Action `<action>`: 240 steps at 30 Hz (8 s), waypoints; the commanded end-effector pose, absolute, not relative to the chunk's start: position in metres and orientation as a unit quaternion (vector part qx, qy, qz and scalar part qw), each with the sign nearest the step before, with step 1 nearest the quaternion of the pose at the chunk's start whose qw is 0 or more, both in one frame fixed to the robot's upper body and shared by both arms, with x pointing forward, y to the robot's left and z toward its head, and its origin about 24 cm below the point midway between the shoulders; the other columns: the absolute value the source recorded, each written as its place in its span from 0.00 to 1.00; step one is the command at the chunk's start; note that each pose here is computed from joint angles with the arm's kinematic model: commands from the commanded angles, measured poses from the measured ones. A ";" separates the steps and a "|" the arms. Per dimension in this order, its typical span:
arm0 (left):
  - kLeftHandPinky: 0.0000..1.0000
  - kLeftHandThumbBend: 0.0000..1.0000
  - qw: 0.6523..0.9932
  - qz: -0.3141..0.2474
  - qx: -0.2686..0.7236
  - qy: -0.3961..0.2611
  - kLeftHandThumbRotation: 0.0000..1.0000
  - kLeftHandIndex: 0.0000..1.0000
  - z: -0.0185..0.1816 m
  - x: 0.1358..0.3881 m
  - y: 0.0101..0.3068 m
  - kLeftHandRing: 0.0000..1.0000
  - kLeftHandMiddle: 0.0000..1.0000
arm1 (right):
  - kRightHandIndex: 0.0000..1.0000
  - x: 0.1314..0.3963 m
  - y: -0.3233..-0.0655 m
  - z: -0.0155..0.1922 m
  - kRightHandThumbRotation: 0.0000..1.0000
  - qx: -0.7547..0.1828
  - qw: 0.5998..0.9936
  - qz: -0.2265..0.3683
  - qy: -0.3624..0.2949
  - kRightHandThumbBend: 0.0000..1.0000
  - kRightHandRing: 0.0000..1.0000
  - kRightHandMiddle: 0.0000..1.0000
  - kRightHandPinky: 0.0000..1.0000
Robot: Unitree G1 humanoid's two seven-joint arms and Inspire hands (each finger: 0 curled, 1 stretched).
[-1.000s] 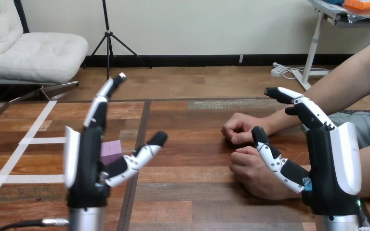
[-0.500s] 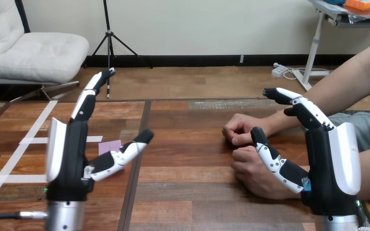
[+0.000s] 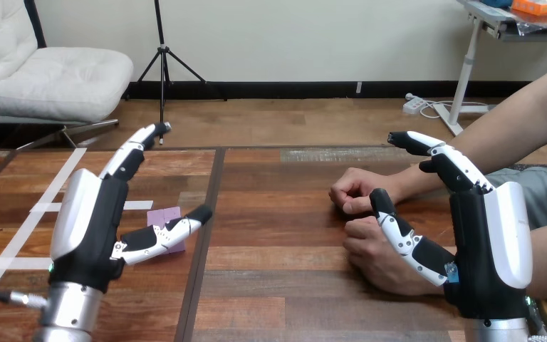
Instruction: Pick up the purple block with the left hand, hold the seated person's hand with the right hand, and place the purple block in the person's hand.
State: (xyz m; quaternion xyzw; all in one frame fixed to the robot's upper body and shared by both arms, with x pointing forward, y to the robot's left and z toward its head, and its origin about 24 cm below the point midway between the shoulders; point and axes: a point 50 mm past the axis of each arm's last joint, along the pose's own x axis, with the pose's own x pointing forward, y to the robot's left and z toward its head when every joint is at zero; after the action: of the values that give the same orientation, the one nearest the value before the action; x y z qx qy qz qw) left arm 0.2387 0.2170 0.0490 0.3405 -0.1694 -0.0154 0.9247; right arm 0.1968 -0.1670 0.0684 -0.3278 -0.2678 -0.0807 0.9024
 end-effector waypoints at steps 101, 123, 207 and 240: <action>0.92 0.74 0.841 -0.118 0.517 -0.110 0.28 0.95 0.064 0.297 0.216 0.95 0.97 | 0.73 0.208 -0.168 0.080 0.22 -0.340 0.889 -0.089 -0.292 0.38 0.76 0.76 0.67; 0.94 0.76 0.826 -0.140 0.539 -0.088 0.37 0.95 0.057 0.313 0.218 0.96 0.98 | 0.73 0.208 -0.168 0.080 0.22 -0.346 0.888 -0.085 -0.291 0.39 0.76 0.76 0.68; 0.97 0.83 0.753 -0.136 0.644 0.002 0.53 0.97 0.037 0.348 0.226 0.97 0.98 | 0.73 0.205 -0.176 0.082 0.32 -0.366 0.887 -0.080 -0.272 0.40 0.78 0.76 0.69; 0.89 0.83 0.763 -0.138 0.632 0.008 0.55 0.96 0.033 0.345 0.228 0.95 0.97 | 0.71 0.206 -0.177 0.082 0.31 -0.374 0.882 -0.073 -0.278 0.39 0.77 0.75 0.73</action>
State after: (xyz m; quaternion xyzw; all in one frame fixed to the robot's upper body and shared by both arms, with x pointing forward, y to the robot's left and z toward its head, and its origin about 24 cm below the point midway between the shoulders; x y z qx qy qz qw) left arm 0.3269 0.2342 0.0081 0.6347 0.0479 -0.1603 0.7544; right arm 0.2002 -0.1764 0.0656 -0.3702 -0.2374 -0.0684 0.8955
